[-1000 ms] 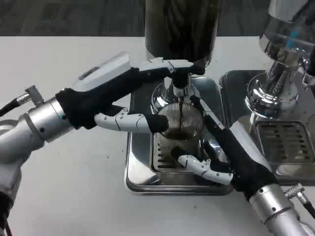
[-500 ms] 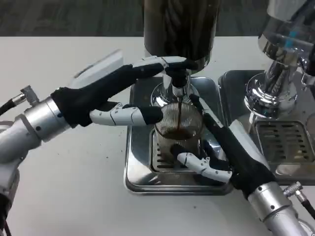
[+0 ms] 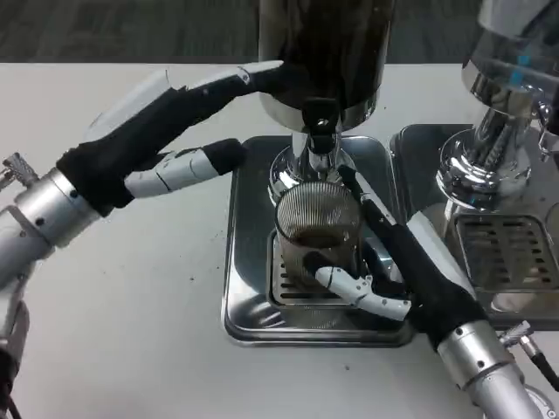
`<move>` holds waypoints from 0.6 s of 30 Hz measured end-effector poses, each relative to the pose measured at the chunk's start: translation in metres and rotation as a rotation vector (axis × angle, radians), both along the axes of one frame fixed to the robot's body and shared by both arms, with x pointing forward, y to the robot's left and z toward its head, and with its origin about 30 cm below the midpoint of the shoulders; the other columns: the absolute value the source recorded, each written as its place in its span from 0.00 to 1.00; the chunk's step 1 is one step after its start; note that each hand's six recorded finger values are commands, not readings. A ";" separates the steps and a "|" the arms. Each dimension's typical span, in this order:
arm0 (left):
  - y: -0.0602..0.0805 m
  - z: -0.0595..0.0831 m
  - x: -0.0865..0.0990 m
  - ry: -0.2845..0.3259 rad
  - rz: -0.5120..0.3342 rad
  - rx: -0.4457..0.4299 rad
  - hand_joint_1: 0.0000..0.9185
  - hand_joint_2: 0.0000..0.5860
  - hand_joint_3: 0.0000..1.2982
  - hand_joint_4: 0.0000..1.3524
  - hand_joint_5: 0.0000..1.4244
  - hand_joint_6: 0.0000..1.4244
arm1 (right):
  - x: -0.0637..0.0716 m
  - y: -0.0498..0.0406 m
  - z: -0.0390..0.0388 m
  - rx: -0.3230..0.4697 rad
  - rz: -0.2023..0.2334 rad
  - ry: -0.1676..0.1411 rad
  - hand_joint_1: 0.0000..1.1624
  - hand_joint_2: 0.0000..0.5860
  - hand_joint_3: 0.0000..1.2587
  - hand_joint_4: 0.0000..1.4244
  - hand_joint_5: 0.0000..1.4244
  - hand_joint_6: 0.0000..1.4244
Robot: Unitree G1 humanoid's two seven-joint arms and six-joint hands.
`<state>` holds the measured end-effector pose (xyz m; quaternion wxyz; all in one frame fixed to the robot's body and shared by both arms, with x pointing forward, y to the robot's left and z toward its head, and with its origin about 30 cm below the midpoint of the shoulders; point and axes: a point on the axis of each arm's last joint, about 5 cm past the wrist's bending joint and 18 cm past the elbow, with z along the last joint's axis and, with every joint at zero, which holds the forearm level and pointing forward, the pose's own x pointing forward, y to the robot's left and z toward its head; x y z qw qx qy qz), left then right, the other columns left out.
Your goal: Grasp the cup under the faucet to collect the drink, then remove the cup.
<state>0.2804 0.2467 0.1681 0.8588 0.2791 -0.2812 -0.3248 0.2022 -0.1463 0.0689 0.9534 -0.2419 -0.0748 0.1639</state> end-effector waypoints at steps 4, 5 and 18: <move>0.007 0.000 -0.001 0.003 0.036 -0.058 0.00 0.20 0.17 0.11 0.11 0.07 | 0.000 0.0015 -0.0037 0.028 0.000 -0.004 0.45 0.42 0.00 0.00 0.00 0.01; 0.009 0.000 -0.002 0.007 0.045 -0.069 0.00 0.19 0.17 0.11 0.11 0.07 | 0.000 0.0020 -0.0050 0.036 -0.004 -0.003 0.45 0.42 0.00 0.00 0.00 0.01; 0.033 -0.011 -0.018 0.065 0.151 -0.151 0.00 0.20 0.19 0.14 0.12 0.10 | -0.001 0.0069 -0.0168 0.093 -0.020 -0.011 0.45 0.41 0.00 0.00 0.00 0.02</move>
